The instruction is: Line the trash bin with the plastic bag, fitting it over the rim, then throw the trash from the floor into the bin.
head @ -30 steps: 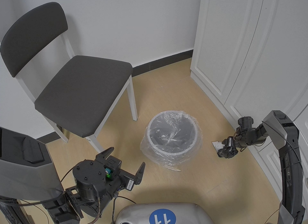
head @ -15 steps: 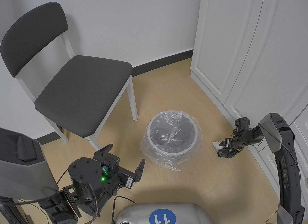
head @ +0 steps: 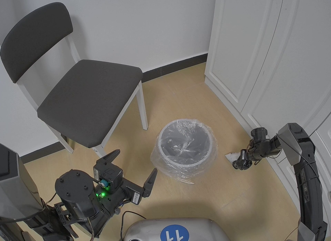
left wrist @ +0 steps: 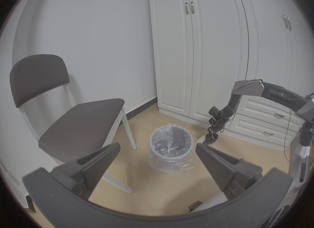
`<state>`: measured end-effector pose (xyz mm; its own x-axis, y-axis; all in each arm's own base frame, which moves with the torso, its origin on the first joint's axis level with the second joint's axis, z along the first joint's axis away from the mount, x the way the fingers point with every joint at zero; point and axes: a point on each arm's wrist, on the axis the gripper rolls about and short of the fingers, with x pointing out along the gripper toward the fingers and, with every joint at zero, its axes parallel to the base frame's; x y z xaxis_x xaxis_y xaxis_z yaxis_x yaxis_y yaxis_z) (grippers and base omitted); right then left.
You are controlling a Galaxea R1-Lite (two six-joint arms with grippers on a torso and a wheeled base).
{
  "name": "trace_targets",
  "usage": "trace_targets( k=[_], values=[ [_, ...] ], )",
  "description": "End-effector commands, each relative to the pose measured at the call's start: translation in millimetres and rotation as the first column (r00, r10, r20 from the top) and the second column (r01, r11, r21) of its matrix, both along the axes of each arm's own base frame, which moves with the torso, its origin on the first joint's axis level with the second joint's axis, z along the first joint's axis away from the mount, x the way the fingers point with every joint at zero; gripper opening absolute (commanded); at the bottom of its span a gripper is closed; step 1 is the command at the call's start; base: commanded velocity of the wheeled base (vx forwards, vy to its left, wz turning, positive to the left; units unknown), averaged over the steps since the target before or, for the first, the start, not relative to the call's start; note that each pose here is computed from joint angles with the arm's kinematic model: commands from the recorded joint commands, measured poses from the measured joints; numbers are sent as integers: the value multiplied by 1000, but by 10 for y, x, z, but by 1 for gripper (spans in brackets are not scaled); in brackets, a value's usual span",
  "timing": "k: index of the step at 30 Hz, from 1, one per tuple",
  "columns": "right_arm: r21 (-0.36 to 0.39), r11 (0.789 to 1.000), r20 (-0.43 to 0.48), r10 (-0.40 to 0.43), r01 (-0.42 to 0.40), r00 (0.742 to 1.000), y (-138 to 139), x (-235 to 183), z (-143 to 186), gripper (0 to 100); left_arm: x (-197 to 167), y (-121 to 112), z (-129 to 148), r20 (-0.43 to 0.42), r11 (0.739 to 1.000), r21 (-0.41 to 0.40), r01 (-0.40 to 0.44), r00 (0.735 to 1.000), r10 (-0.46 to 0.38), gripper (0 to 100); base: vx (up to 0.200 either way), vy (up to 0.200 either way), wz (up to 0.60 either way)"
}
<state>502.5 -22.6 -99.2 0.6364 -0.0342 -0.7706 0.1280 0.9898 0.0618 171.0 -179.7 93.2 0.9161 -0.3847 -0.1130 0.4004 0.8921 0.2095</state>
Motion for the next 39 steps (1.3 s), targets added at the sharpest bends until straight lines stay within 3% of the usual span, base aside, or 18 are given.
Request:
trace_targets(
  k=[1, 17, 21, 22, 26, 31, 35, 39],
  values=[
    [2, 1000, -2, -4, 4, 1000, -7, -4, -19, 0, -29, 15, 46, 11, 1000, -12, 4, 1000, -4, 100, 0, 0, 0],
    [-8, 1000, 14, -16, 16, 1000, -107, -11, 111, 0, -2, 19, 74, 21, 1000, -24, -5, 1000, 5, 100, 0, 0, 0],
    [26, 1000, 47, 3, -5, 999, -100, -98, 479, 0, 1, 16, 93, 27, 1000, -31, -4, 1000, 5, 100, 0, 0, 0],
    [57, 998, 62, 37, -41, 997, -85, -159, 650, 0, 4, 12, 109, 33, 999, -36, -4, 999, 5, 100, 0, 0, 0],
    [66, 996, 107, 56, -64, 993, -74, -237, 988, 0, -7, 25, 140, 41, 999, -44, -4, 999, 6, 100, 0, 0, 0],
    [45, 995, 200, 77, -87, 977, -18, -432, 1518, 0, -3, 25, 143, 42, 999, -45, -5, 999, 7, 100, 0, 0, 0],
    [30, 994, 249, 92, -103, 964, 24, -565, 1755, 0, -3, 25, 143, 42, 999, -45, -4, 999, 6, 100, 0, 0, 0],
    [-13, 989, 339, 144, -148, 930, 154, -848, 2124, 0, 9, 34, 139, 41, 999, -44, -10, 999, 12, 100, 0, 0, 0]
  ],
)
